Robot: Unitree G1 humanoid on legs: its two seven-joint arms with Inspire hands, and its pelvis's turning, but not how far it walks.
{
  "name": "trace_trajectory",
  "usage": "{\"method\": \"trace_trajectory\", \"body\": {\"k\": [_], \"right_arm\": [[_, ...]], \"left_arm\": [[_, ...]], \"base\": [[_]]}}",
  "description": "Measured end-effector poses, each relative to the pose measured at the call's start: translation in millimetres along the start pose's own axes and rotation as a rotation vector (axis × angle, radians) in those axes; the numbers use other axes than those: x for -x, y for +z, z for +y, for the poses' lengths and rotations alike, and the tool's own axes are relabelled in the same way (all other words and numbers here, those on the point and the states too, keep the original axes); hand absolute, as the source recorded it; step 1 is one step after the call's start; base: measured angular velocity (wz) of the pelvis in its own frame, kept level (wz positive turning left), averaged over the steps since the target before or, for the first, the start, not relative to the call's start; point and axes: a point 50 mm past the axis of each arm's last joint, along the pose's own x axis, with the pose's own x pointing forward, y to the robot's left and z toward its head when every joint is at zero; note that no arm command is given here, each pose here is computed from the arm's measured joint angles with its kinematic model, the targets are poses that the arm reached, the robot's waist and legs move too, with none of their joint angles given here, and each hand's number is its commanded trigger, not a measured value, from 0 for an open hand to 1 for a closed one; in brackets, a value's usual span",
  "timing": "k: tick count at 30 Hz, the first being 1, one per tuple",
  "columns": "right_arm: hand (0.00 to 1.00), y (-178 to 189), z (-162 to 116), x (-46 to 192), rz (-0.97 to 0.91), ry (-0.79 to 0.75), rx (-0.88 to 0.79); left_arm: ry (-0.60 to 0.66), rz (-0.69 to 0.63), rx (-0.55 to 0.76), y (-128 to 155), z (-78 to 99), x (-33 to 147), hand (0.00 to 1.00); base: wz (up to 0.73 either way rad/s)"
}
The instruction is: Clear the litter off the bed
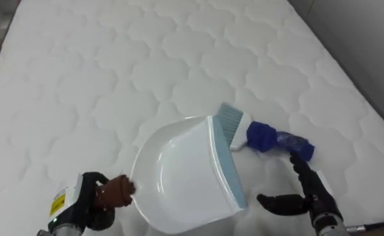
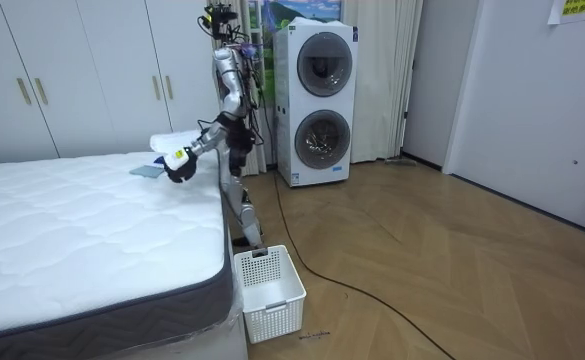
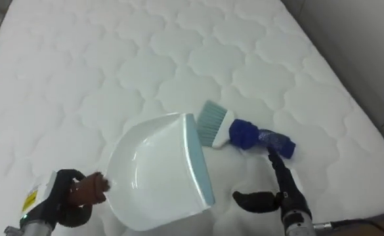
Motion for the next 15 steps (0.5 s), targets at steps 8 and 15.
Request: {"method": "trace_trajectory", "body": {"k": [8,15], "right_arm": [[0.0,-61,-8,20,0.305,-0.05,0.011],[0.0,-78,0,30,0.394,-0.062,-0.035]], "left_arm": [[-0.131,0.426,0.158,-71,-24.0,36.5,0.0],[-0.204,0.611,0.251,-96,-40.2,64.2,0.0]], "base": [[0.07],[0.12]]}}
